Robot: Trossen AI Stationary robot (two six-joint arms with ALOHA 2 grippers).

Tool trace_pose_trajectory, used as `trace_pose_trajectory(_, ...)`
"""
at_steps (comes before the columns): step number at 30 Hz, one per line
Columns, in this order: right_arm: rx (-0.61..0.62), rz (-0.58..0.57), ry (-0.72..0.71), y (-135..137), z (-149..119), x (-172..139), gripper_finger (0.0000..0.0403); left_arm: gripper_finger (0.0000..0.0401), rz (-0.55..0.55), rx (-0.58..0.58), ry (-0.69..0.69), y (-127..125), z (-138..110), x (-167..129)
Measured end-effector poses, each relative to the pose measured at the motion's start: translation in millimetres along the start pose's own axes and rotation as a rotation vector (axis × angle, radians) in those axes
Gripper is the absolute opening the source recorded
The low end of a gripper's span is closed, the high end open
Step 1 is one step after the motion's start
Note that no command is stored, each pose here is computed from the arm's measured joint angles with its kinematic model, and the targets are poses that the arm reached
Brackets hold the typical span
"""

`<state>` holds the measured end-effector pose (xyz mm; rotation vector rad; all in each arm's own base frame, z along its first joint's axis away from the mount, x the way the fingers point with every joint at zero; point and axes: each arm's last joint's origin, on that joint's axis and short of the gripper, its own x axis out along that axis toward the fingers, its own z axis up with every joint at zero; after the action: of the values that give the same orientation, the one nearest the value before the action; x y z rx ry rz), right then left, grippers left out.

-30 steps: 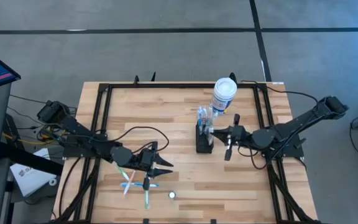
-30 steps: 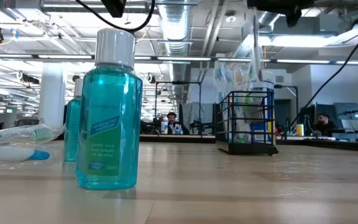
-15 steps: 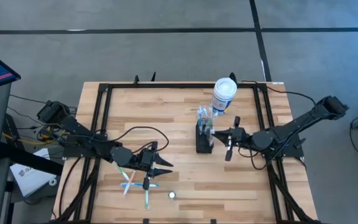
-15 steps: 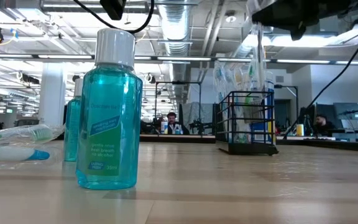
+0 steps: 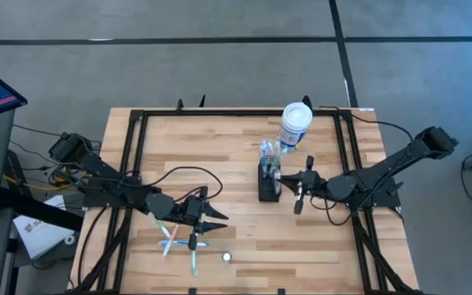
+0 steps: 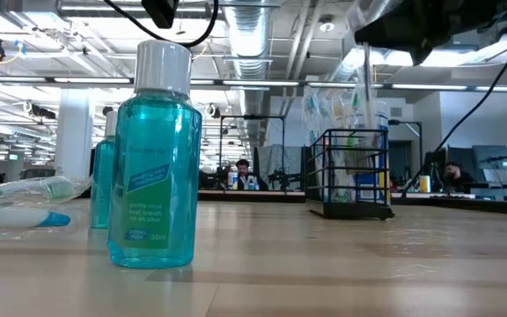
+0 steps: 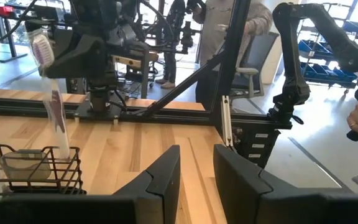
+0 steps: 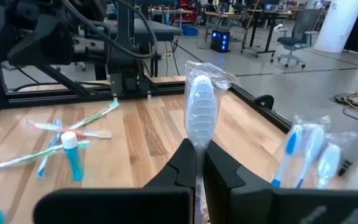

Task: Pick & Place toothbrushing station
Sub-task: Put the purple toothbrush into the wire mesh organizer

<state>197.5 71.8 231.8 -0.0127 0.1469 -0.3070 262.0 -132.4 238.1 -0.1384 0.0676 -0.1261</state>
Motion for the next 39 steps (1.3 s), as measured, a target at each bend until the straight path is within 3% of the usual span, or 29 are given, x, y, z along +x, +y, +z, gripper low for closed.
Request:
trace_pose_trajectory(11,-0.006,-0.001,-0.018,2.1,-7.1,6.5,0.0000,0.0091,-0.003,0.002,0.001,-0.1,0.0,0.0)
trace_pose_trajectory(18,0.051,0.061,-0.112,-11.1,-23.6,0.5,0.0000,0.0091,-0.002,0.003,0.001,-0.1,0.0,0.0)
trace_pose_trajectory(30,0.033,0.078,-0.064,-16.7,-30.9,3.3,0.0000,0.0091,0.003,0.003,0.000,0.4,0.1,0.1)
trace_pose_trajectory(39,0.106,0.099,-0.154,-28.5,-54.4,-8.6,0.0000,0.0091,0.003,0.003,0.000,0.4,0.1,0.1)
